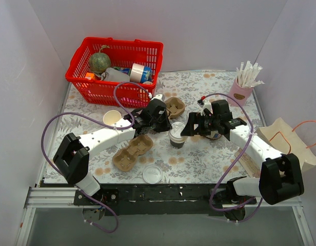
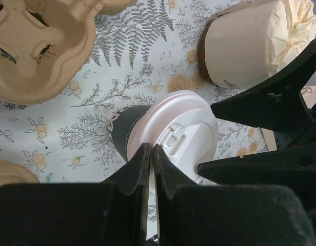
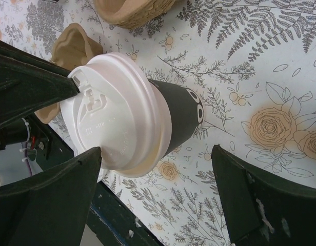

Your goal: Pack the takeout coffee

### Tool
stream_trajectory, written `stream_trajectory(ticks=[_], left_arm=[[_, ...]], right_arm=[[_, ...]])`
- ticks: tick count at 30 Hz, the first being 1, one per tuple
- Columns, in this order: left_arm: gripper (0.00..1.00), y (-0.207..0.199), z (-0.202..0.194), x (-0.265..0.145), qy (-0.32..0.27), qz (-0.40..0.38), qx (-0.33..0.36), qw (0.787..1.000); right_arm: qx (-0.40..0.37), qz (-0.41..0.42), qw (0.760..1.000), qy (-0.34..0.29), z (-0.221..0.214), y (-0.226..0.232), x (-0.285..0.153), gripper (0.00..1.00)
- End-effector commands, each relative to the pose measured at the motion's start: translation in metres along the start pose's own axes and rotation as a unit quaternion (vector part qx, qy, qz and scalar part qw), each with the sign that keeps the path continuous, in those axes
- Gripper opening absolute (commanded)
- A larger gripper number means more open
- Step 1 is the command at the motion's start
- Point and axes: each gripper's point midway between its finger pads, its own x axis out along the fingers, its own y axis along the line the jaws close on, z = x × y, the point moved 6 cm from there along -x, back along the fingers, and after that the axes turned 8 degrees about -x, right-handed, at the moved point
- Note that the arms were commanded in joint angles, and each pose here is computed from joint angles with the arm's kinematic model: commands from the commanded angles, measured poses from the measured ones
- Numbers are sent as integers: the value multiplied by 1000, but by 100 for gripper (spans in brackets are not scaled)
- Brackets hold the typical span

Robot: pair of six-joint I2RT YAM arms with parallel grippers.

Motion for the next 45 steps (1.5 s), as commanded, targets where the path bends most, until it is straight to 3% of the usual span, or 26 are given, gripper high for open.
stream_trajectory(ticks=[1,8,18,23,28,29,30,35,45], left_arm=[[0,1,-2,0,10,-1,0,1000],[1,2,-1,-2,8,5,-3,1000],[10,1,-3,0,20,7,3,1000],[27,-1,-1,-3,16,0,5,1000],[32,-4,-1,-2,19,-6,5,1000],[34,-6,-1,-3,19,-9,6,1000],[43,-7,1,-4,17,-11,5,1000],[51,-8,2,-7,12,-17,2,1000],[55,-4,-4,0,18,-17,-14,1000]], right_arm=[[-17,10,999,-37,25,9,-7,96],[-11,0,999,-49,34,11,-9,98],[7,0,999,-38,31,7,-2,98],[6,-13,999,-36,30,3,-2,98],[8,-19,999,-29,27,0,0,98],[8,-21,999,-27,26,0,0,98],[7,-23,999,-25,26,-1,0,98],[7,-36,999,-19,21,-6,1,98],[10,-12,1000,-15,13,-3,4,77]])
